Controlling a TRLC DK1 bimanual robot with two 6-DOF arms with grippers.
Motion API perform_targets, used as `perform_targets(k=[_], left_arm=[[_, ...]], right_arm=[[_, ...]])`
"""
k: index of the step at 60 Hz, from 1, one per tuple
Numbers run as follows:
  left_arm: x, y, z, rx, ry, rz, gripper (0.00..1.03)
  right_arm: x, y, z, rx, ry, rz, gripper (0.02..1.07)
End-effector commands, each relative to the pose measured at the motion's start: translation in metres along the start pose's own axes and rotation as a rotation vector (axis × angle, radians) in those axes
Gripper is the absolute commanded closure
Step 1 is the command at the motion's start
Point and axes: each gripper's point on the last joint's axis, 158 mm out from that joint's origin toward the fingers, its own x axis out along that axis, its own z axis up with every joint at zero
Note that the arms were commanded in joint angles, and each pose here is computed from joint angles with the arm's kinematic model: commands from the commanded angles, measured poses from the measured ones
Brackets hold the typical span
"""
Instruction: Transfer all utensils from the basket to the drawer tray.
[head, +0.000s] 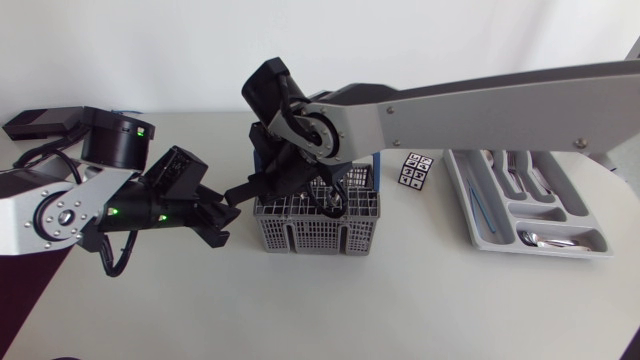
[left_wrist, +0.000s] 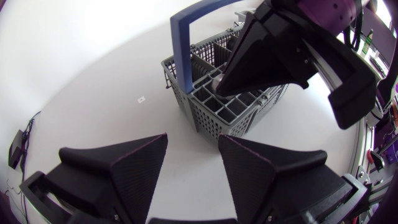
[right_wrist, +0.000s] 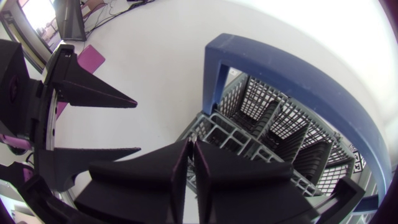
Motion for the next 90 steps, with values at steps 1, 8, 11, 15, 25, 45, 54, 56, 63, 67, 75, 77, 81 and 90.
perform_targets(k=[1, 8, 11, 15, 25, 45, 54, 56, 63, 67, 75, 77, 81, 90], left_arm=[[0.007, -0.009, -0.013, 0.007, 0.031, -0.029, 0.44], [0.008, -0.011, -0.013, 0.01, 0.032, -0.034, 0.44], [0.008, -0.012, -0.014, 0.009, 0.033, -0.036, 0.44], [0.008, -0.012, -0.014, 0.008, 0.033, -0.037, 0.44], [0.008, -0.012, -0.013, 0.006, 0.032, -0.036, 0.44], [0.008, -0.015, -0.013, 0.003, 0.032, -0.04, 0.44], [0.008, -0.016, -0.013, 0.005, 0.032, -0.042, 0.44], [0.008, -0.016, -0.013, 0.005, 0.032, -0.042, 0.44], [0.008, -0.017, -0.013, 0.006, 0.033, -0.044, 0.44], [0.008, -0.017, -0.013, 0.006, 0.033, -0.044, 0.44], [0.008, -0.017, -0.013, 0.007, 0.033, -0.045, 0.44], [0.009, -0.017, -0.013, 0.007, 0.034, -0.045, 0.44], [0.009, -0.017, -0.013, 0.007, 0.034, -0.045, 0.44], [0.01, -0.019, -0.014, 0.011, 0.038, -0.049, 0.44]], right_arm=[[0.002, -0.007, -0.016, -0.002, 0.031, -0.023, 1.01], [-0.008, -0.006, -0.009, -0.015, -0.002, -0.025, 1.01], [-0.012, -0.005, -0.007, -0.02, -0.011, -0.023, 1.01], [-0.016, -0.005, -0.005, -0.023, -0.02, -0.023, 1.01], [-0.032, -0.004, 0.001, -0.034, -0.052, -0.02, 1.01], [-0.056, -0.001, 0.011, 0.022, -0.093, 0.102, 1.01], [-0.055, 0.002, 0.009, 0.059, -0.076, 0.174, 1.01], [-0.055, 0.003, 0.008, 0.062, -0.073, 0.184, 1.01], [-0.054, 0.007, 0.007, 0.066, -0.064, 0.211, 1.01], [-0.054, 0.009, 0.005, 0.063, -0.059, 0.223, 1.01], [-0.054, 0.011, 0.003, 0.046, -0.046, 0.229, 1.01], [-0.054, 0.011, 0.003, 0.038, -0.045, 0.23, 1.01], [-0.055, 0.01, 0.003, 0.029, -0.041, 0.233, 1.01], [-0.06, 0.008, 0.008, 0.023, -0.011, 0.273, 1.01]])
